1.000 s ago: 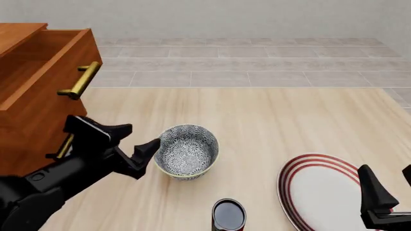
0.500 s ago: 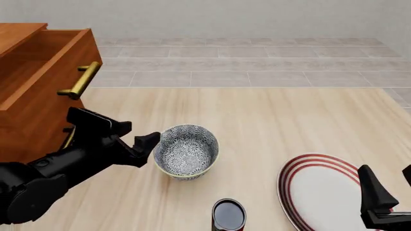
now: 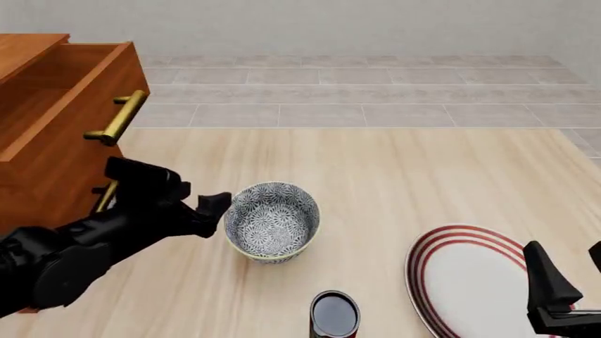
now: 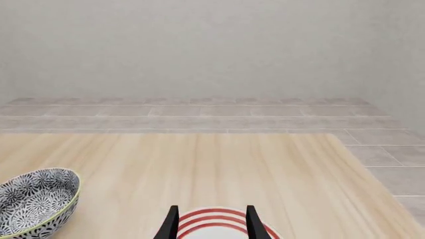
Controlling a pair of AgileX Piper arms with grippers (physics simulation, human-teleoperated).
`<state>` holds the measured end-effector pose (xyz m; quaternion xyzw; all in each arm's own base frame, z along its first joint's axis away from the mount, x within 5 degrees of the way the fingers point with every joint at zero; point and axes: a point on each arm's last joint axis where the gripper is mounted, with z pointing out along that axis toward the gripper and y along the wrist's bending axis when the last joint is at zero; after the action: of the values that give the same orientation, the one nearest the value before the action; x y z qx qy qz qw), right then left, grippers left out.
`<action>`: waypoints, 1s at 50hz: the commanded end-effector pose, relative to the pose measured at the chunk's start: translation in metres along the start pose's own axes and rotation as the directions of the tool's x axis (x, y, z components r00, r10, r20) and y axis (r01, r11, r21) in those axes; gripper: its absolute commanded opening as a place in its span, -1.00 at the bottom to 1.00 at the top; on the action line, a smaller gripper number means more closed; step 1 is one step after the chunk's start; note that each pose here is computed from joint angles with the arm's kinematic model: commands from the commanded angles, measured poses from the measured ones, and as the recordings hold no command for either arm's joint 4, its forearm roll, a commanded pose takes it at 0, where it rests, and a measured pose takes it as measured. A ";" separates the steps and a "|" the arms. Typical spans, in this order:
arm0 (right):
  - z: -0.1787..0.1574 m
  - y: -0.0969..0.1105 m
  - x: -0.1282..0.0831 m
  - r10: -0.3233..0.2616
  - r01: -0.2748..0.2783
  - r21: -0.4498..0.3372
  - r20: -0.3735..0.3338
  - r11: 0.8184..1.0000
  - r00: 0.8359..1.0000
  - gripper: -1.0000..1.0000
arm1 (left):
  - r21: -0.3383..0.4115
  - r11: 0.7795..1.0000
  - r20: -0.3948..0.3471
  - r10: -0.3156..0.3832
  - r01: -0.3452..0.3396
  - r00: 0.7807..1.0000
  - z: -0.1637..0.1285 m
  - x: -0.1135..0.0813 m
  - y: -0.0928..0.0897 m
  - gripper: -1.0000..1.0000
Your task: Put the bowl on top of the cabinet.
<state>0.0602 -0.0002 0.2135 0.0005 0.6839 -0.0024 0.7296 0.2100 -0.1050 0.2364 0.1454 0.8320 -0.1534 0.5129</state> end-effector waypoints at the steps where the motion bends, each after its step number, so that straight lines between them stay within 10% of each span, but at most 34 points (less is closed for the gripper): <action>1: 0.000 0.000 0.000 0.000 0.000 0.002 -0.001 1.000 1.000 1.00 | -0.027 1.000 -0.038 -0.004 0.003 0.999 0.011 0.006 0.007 1.00; 50: 0.002 -0.001 0.000 0.001 -0.001 0.010 -0.007 1.000 1.000 1.00 | -0.050 0.999 -0.091 -0.008 0.004 0.996 0.050 0.018 0.014 1.00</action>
<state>0.0626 -0.0008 0.2135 0.0043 0.6861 -0.0050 0.7275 0.2442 -0.1082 0.2014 0.1386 0.8570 -0.1261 0.4801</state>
